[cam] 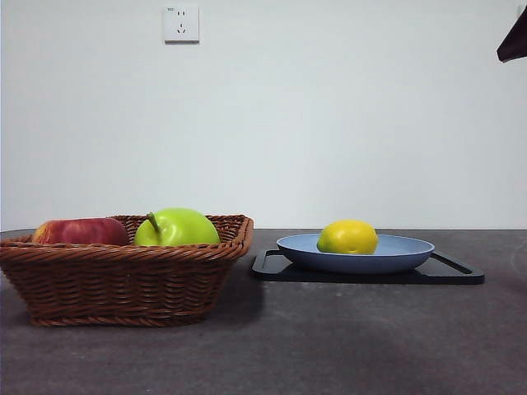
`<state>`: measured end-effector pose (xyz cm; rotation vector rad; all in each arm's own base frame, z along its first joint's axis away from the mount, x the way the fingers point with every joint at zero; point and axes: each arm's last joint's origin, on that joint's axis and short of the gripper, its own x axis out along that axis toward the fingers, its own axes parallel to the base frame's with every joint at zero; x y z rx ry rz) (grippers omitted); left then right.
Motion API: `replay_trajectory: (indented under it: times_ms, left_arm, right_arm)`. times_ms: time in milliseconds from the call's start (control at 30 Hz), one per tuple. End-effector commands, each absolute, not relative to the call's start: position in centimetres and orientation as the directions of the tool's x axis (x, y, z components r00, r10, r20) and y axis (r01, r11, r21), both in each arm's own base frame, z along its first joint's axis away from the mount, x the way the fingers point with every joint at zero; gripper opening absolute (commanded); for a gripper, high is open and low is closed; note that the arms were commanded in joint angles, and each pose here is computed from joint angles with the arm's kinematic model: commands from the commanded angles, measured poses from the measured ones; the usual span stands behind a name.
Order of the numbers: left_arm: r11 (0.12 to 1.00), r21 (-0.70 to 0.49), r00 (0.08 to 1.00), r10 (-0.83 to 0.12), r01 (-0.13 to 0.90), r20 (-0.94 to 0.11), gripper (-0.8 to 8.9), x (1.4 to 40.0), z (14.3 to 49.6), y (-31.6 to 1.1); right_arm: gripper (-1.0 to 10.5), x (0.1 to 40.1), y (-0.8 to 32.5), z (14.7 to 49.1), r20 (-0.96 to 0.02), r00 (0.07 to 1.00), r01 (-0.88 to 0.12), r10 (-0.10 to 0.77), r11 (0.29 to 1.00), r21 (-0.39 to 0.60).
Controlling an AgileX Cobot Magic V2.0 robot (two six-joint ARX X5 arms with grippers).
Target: Take the lemon from the basket,put the lemon in the plate,hand out the plate
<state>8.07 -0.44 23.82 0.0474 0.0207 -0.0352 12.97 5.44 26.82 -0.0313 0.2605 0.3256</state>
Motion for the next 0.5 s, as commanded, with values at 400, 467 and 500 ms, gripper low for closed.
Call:
replay_trajectory:
  times_ms: [400, 467, 500]
  left_arm:
    - [1.0, 0.006, 0.993, 0.009, -0.009, -0.12, 0.08, 9.4, 16.3, 0.0]
    - [1.0, 0.002, 0.991, 0.012, -0.012, -0.131, 0.08, 9.5, 15.8, 0.0]
    - [1.0, 0.002, 0.991, 0.012, -0.011, -0.137, 0.08, 9.6, 15.5, 0.0]
  right_arm:
    - [0.0, 13.0, 5.5, 27.1, -0.245, 0.916, -0.321, 0.316, 0.947, 0.022]
    - [0.0, 13.0, 5.5, 27.1, -0.245, 0.916, -0.321, 0.316, 0.947, 0.022]
    - [0.0, 13.0, 5.5, 27.1, -0.246, 0.916, -0.321, 0.316, 0.947, 0.022]
